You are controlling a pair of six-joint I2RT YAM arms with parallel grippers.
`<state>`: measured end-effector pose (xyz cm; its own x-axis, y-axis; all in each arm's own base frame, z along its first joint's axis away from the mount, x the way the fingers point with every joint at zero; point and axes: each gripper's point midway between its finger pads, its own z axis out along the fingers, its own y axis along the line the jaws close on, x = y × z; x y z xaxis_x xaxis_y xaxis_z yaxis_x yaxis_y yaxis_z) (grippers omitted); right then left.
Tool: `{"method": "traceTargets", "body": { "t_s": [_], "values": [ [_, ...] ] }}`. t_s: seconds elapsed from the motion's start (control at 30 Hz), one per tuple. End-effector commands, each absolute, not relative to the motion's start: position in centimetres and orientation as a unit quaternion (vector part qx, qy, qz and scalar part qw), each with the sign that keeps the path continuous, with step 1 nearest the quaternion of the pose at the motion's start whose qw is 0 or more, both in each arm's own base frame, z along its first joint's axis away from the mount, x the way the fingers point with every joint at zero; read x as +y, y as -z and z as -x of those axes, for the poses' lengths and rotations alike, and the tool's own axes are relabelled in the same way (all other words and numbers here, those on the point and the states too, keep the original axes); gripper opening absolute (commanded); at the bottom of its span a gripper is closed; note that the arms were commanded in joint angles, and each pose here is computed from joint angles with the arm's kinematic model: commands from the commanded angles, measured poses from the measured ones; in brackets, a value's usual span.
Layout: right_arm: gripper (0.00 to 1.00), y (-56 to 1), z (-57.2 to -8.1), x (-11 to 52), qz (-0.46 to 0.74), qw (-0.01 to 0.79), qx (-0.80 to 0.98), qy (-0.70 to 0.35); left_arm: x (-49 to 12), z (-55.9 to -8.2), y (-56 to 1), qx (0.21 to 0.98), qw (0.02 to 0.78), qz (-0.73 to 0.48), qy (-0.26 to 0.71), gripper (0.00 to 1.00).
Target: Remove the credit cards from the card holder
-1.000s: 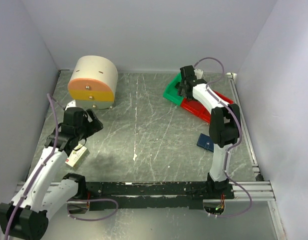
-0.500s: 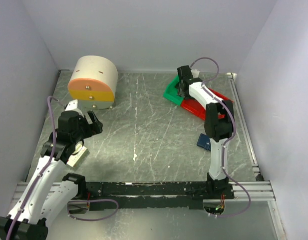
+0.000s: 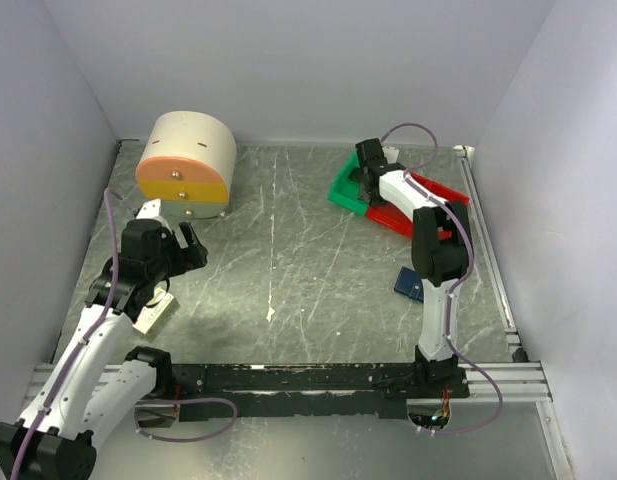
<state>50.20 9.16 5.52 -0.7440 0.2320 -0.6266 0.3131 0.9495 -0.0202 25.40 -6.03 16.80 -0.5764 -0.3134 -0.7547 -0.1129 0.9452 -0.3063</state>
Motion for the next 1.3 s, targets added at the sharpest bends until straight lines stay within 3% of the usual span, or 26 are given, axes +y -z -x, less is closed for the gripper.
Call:
{"method": "traceTargets", "body": {
  "t_s": [0.0,0.27,0.9,1.27],
  "values": [
    [0.28,-6.8,-49.0,9.5,-0.132,0.331,0.932,0.063,-5.9,-25.6,-17.8,0.872,0.461,0.118,0.118,0.96],
    [0.25,-7.5,-46.0,13.0,-0.099,0.335,0.936,0.046,-5.9,-25.7,-17.7,0.874,0.457,0.119,0.116,0.96],
    [0.26,-7.5,-35.0,28.5,0.025,0.33,0.944,-0.019,-5.5,-25.6,-18.2,0.868,0.468,0.127,0.111,0.95],
    [0.27,-7.0,-36.2,31.9,-0.028,0.336,0.941,-0.04,-5.5,-25.5,-18.1,0.868,0.466,0.128,0.113,0.95]
  ]
}}
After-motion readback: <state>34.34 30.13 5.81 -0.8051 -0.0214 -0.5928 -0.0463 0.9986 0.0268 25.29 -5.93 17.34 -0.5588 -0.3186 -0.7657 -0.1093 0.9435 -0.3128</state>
